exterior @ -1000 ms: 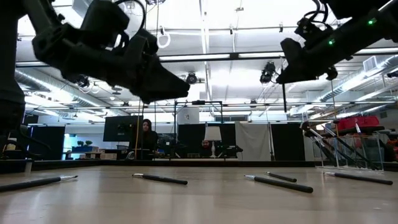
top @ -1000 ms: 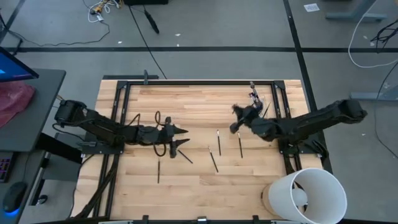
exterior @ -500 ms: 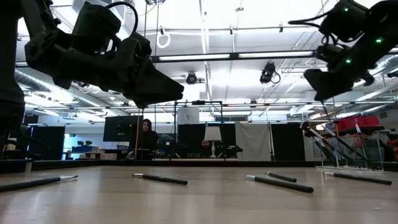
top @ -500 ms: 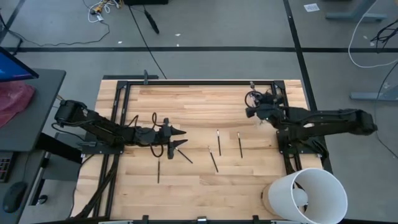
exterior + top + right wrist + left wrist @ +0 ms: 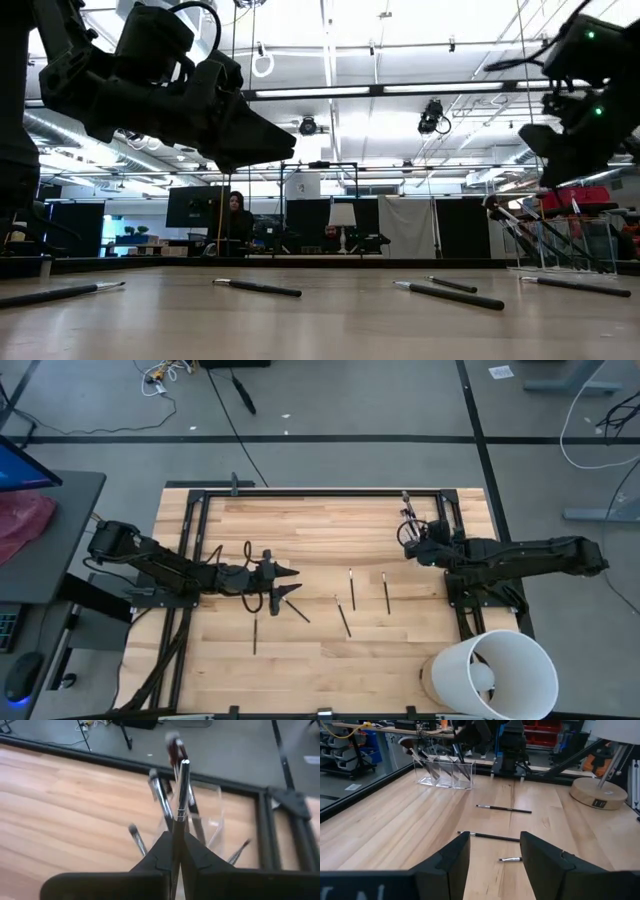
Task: Put items in baskets/containers
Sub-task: Put the liner brush into the transparent organizer
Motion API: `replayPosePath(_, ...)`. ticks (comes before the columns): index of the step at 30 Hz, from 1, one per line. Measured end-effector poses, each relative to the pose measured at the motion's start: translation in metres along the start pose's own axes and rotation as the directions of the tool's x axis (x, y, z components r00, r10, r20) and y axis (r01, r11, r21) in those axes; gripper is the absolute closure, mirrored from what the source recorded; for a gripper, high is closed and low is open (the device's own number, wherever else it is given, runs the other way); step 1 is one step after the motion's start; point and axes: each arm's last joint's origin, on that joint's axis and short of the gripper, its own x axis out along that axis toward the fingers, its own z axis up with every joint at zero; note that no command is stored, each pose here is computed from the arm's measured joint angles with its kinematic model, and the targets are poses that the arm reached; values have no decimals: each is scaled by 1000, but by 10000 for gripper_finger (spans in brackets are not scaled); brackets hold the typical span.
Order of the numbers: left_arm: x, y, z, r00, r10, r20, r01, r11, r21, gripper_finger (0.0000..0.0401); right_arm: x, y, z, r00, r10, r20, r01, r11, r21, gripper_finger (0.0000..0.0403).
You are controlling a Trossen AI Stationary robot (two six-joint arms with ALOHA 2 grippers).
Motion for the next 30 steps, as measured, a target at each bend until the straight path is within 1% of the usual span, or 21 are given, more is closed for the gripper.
replayPosePath(4, 0, 0, 0, 1000, 0, 0, 0, 1000, 0, 224, 10, -1, -19, 1000, 13, 3, -13, 998, 56, 393)
replayPosePath(7, 0, 0, 0, 1000, 0, -1, 0, 1000, 0, 224, 16, -1, -29, 999, 32, 19, -33, 995, 90, 393)
replayPosePath(11, 0, 0, 0, 1000, 0, 0, 0, 1000, 0, 224, 21, -2, -37, 999, 38, 35, -42, 993, 108, 393)
replayPosePath(18, 0, 0, 0, 1000, 0, 0, 0, 1000, 0, 224, 24, -4, -43, 999, 34, 19, -36, 992, 118, 390)
replayPosePath(26, 0, 0, 0, 1000, -1, 3, 1, 1000, -2, 224, 24, -4, -44, 999, 50, 0, -50, 992, 120, 361)
replayPosePath(30, 0, 0, 0, 1000, -1, 3, 1, 1000, -7, 224, 24, -4, -44, 998, 58, -9, -57, 991, 118, 340)
